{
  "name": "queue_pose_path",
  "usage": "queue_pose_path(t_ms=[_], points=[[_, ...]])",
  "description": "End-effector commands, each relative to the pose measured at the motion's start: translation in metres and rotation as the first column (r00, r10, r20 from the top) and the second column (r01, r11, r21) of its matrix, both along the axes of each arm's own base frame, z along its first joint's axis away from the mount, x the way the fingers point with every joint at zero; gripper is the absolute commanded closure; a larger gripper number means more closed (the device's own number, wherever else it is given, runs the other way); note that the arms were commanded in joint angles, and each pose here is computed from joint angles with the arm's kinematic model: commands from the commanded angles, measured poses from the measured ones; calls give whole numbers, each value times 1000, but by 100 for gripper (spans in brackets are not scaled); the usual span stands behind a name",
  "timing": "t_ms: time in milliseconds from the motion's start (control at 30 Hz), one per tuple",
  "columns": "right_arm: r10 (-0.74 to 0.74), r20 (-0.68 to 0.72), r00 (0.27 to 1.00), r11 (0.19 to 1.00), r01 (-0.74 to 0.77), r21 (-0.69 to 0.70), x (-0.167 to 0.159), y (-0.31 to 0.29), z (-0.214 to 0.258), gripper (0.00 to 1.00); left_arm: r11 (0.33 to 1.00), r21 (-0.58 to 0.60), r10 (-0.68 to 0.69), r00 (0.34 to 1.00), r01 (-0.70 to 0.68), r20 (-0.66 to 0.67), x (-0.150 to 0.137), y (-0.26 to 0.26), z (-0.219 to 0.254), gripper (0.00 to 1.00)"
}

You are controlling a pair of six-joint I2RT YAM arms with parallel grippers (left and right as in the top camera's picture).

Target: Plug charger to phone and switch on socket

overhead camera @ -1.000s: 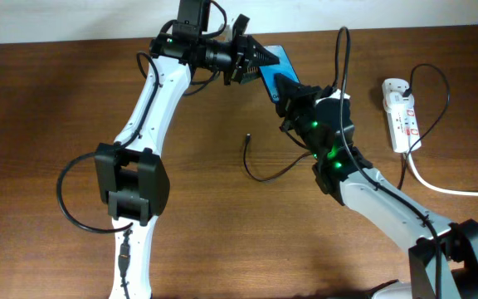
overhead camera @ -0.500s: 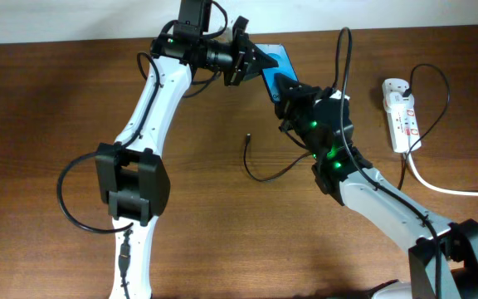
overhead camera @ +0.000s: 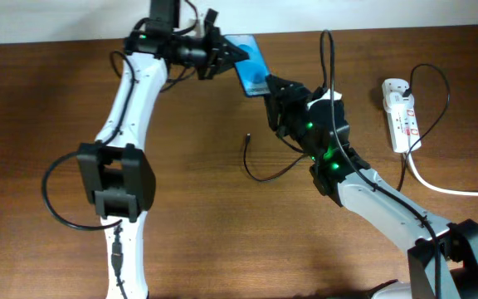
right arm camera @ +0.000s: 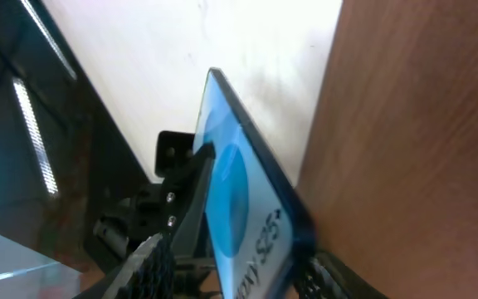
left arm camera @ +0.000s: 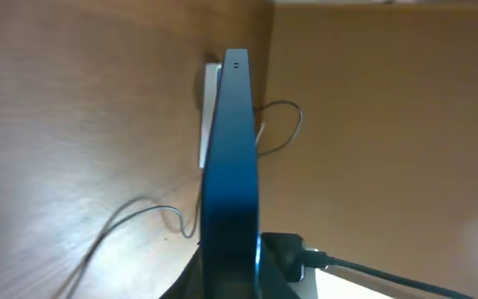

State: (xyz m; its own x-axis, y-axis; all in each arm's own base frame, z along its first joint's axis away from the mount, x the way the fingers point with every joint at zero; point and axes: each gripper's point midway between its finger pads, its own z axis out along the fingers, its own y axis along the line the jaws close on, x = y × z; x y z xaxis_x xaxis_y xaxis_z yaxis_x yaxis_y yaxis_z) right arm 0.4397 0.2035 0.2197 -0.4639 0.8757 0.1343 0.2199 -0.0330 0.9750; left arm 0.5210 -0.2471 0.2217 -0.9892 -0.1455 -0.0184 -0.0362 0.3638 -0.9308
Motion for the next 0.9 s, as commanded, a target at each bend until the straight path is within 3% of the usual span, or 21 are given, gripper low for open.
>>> queue_pose_path(t_ms=[0,100,233,433,633,700,867], points=[[68,31,997,992,-64,-108,-4,9,-3,50,999,-40,-24,995,28,98,5,39,8,100],[188,47,981,955,-172,-240,-15,19,-15,50,998,-53,-26,990,33,137,4,66,9,100],[362,3,932,842,-325,-431,-35,29,-45,51,999,-35,-31,986,37,161,-1,86,3,100],[568,9,823,682,-465,-565,-60,43,-58,50,992,-115,-21,979,45,200,-1,109,18,100],[648,-29,761,589,-524,-615,-72,47,-63,50,984,-178,9,977,29,213,0,133,29,100],[688,-80,722,495,-546,-676,-72,46,-51,50,984,-178,9,977,29,213,0,133,29,100],[635,-209,743,322,-501,-803,-60,21,-8,50,984,-177,9,977,29,212,0,133,29,100]])
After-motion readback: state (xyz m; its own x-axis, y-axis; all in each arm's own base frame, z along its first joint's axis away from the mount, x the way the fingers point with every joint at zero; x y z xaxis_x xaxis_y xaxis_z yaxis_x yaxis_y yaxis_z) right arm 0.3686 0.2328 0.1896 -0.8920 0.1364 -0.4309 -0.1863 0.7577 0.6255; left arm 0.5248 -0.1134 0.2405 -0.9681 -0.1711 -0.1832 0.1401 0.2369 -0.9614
